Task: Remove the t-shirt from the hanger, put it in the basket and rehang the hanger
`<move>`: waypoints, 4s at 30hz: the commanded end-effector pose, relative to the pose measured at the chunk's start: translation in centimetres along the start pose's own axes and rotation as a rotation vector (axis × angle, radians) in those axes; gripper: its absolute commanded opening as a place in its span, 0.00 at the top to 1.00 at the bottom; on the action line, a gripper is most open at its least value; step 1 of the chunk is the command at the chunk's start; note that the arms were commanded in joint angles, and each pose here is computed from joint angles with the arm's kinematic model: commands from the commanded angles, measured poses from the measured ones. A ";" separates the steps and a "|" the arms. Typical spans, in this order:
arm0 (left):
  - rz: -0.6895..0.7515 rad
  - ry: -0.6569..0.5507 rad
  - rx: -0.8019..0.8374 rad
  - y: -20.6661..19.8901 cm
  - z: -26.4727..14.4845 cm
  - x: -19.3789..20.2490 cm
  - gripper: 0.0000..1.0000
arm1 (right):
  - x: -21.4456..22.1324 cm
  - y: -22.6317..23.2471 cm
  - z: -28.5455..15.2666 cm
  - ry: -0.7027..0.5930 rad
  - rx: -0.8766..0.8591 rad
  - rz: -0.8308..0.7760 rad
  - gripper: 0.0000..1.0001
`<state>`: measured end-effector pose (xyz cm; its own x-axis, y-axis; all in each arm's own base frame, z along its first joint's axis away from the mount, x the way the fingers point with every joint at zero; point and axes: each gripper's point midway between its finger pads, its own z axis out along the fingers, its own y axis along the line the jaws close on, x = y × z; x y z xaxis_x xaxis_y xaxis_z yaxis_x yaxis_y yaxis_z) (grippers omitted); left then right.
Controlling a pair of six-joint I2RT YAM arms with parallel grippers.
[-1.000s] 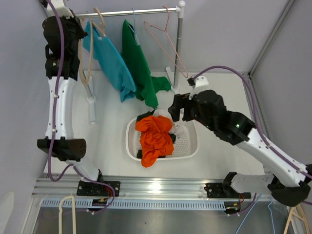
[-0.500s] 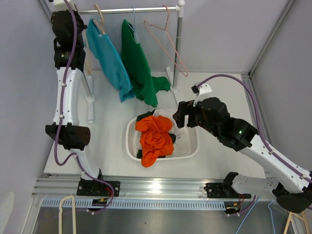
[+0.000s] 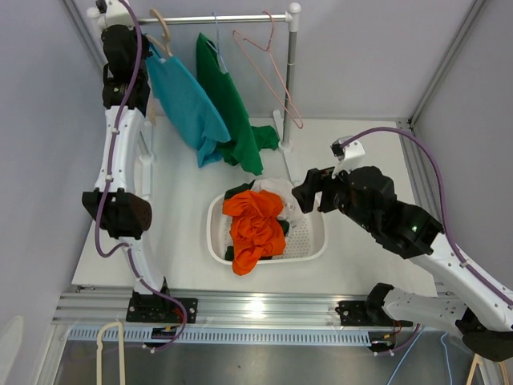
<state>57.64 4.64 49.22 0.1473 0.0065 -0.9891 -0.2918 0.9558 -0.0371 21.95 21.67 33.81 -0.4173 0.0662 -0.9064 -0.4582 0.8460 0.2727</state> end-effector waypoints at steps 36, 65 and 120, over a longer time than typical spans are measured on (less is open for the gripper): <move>-0.096 -0.204 0.051 0.8 -9.7 -13.3 0.49 | -1.5 1.0 -0.1 -0.095 -0.073 -0.012 0.13; -0.240 -0.079 0.062 -1.1 -26.6 -9.9 0.39 | -24.7 9.0 27.4 -0.683 -0.323 -0.232 0.20; -0.200 -0.074 0.047 0.0 -27.3 -7.3 0.38 | -20.4 7.8 34.1 -0.676 -0.335 -0.213 0.87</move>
<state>31.17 -3.80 51.75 0.2332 -0.1502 -0.9608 -0.2059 0.9580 -0.1998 53.98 44.09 43.93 0.2231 0.3198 -0.9208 -0.7201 0.6908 0.0654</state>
